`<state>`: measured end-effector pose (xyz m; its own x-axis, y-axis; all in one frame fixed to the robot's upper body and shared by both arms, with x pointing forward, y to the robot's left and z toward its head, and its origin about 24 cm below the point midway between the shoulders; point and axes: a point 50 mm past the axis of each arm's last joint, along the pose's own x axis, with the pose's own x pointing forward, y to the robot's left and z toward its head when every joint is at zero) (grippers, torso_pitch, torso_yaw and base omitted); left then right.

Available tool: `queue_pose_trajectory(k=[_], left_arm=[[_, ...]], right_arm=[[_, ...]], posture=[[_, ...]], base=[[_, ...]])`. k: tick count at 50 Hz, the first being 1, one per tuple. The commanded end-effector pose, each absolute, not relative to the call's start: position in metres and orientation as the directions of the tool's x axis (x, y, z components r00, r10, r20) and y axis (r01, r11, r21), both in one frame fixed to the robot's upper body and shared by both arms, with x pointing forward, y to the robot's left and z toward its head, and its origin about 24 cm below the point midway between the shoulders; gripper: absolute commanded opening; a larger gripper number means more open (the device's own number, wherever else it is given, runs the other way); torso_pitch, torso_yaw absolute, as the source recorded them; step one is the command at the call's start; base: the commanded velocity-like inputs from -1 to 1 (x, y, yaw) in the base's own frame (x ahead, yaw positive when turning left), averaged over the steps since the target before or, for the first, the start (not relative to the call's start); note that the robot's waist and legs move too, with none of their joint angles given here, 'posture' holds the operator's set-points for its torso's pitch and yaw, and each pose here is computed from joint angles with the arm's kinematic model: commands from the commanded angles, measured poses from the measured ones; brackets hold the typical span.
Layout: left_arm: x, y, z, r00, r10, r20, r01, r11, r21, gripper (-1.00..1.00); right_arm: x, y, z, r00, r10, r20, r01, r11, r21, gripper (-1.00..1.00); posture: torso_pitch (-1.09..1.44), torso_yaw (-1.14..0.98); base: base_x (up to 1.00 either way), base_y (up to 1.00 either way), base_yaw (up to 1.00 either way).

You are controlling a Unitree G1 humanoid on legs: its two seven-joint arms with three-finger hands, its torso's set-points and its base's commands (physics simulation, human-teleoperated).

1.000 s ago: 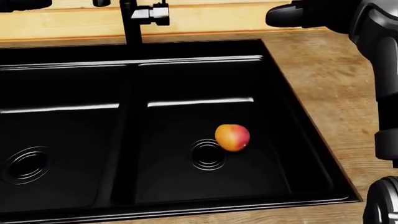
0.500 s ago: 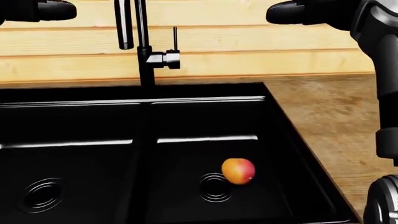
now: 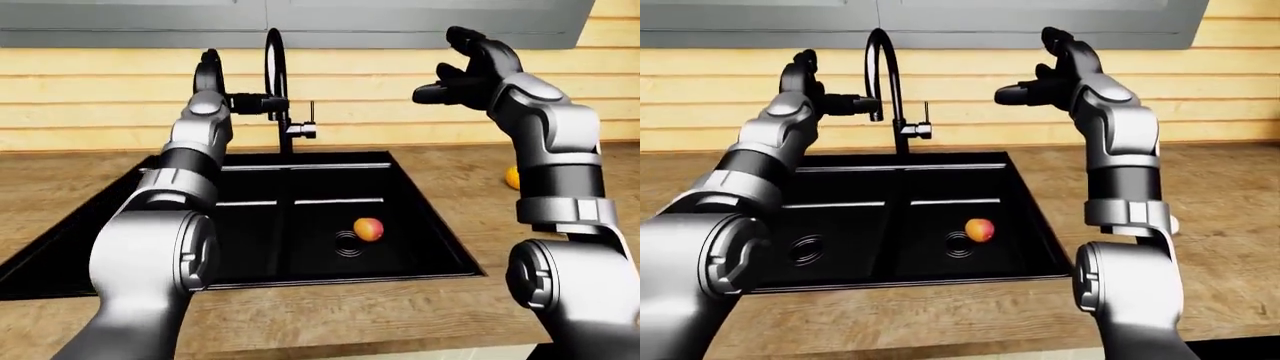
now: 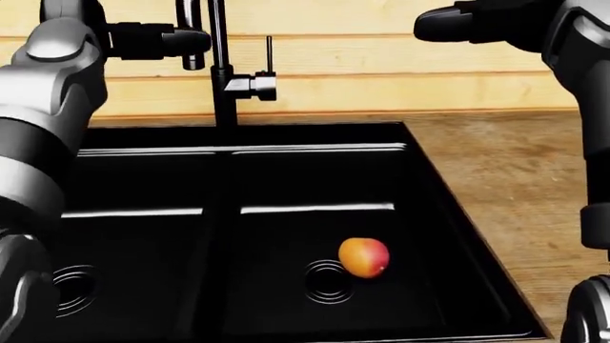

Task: Turn the sink spout to the right.

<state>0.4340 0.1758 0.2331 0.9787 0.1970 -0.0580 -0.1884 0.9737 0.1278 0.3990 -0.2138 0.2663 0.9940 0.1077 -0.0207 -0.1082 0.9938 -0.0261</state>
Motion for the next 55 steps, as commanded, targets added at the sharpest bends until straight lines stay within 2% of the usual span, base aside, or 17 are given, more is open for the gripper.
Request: queue_pose_trajectory(k=[1, 22, 55], left_arm=[[0.434, 0.17, 0.259, 0.982, 0.191, 0.016, -0.191, 0.975, 0.113, 1.0], [0.435, 0.148, 0.25, 0.987, 0.158, -0.029, -0.155, 0.984, 0.085, 1.0], [0.434, 0.102, 0.258, 0.999, 0.045, -0.004, -0.044, 0.992, 0.117, 1.0]], right_arm=[[0.395, -0.213, 0.292, 0.991, 0.109, 0.079, -0.106, 0.993, -0.042, 1.0], [0.391, -0.216, 0.297, 0.991, 0.103, 0.085, -0.1, 0.994, -0.044, 1.0], [0.382, -0.223, 0.298, 0.992, 0.091, 0.091, -0.088, 0.995, -0.04, 1.0]], posture=[[-0.45, 0.0], [-0.45, 0.0], [-0.45, 0.0]], base=[[0.0, 0.0, 0.0], [0.0, 0.0, 0.0], [0.0, 0.0, 0.0]])
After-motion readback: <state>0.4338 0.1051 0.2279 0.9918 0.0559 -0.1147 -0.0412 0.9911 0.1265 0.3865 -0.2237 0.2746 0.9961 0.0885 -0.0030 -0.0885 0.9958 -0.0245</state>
